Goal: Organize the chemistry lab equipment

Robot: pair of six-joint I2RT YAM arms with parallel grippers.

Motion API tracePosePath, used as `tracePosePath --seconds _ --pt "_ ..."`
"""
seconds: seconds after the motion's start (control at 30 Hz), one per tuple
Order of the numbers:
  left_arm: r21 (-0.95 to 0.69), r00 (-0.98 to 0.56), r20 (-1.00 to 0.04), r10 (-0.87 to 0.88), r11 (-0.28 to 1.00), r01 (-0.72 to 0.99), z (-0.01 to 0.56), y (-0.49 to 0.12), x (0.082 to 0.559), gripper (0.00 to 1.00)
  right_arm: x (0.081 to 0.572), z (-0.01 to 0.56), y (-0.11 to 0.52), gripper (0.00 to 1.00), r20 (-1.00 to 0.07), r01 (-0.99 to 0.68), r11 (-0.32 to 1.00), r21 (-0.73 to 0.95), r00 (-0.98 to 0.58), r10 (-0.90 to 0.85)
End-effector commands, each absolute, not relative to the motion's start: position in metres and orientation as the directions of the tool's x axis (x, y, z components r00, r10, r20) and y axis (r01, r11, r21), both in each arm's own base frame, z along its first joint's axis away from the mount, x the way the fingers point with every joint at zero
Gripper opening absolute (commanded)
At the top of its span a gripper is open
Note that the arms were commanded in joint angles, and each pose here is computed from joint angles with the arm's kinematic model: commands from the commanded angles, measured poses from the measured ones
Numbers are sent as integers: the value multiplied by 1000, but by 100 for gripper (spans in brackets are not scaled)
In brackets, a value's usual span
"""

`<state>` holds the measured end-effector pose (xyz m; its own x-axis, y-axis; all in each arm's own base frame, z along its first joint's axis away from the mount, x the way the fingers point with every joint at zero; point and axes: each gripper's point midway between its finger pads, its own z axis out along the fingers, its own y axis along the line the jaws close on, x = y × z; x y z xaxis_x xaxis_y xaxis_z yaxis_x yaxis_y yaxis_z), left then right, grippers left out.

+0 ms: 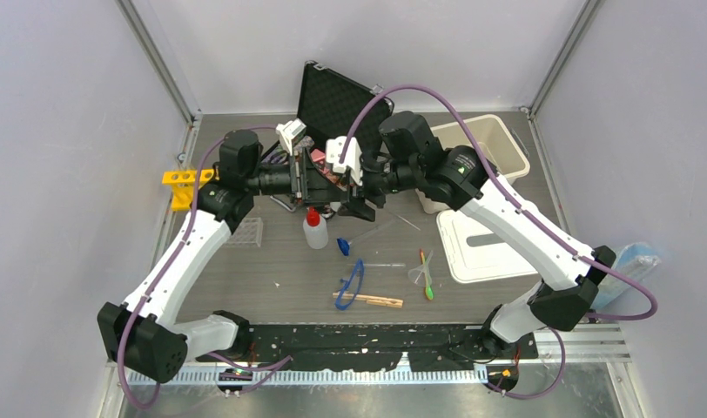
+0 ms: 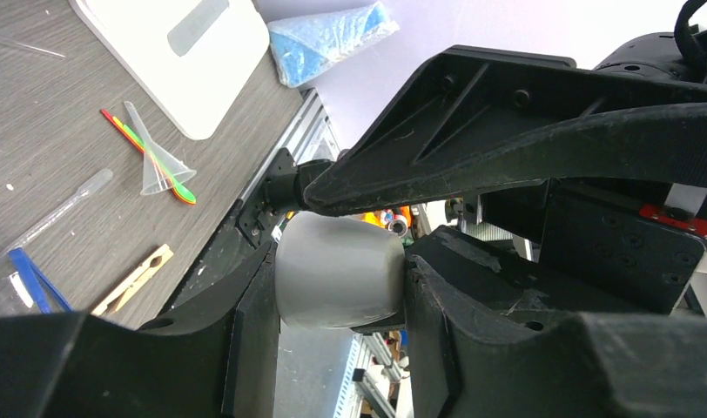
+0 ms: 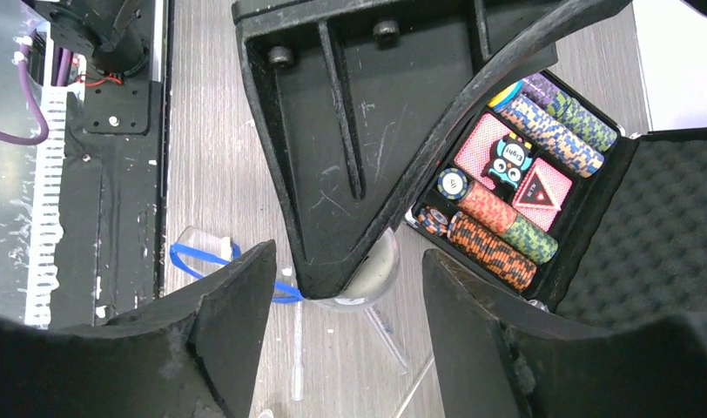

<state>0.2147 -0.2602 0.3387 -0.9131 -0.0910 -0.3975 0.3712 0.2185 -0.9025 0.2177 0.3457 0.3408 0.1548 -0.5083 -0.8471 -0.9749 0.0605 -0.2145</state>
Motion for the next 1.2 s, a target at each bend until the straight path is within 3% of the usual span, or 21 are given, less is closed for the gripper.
tracePosePath --seconds 0.0,0.27,0.37,0.67,0.83,0.97,1.17 --pt "-885 -891 -444 -91 200 421 355 -263 215 0 220 358 356 65 -871 -970 65 -236 181 -456" --pt "-888 -894 -439 -89 192 417 357 -263 215 2 222 355 357 39 -871 -970 70 -233 176 -459" --pt "-888 -893 -441 -92 187 419 359 -262 215 24 221 354 355 29 -868 -969 68 -236 179 -463" --pt "-886 -882 -449 -147 203 417 364 -251 227 68 227 342 340 9 -848 -963 96 -251 171 -501" --pt "-890 -882 -438 -177 224 397 359 -244 233 99 239 341 328 5 -851 -960 143 -239 137 -507" --pt "-884 -867 -443 -227 270 381 356 -229 246 100 264 342 303 5 -854 -943 240 -231 78 -514" --pt "-776 -745 -604 -282 421 470 367 -190 270 100 353 329 211 5 -855 -807 553 -207 -126 -503"
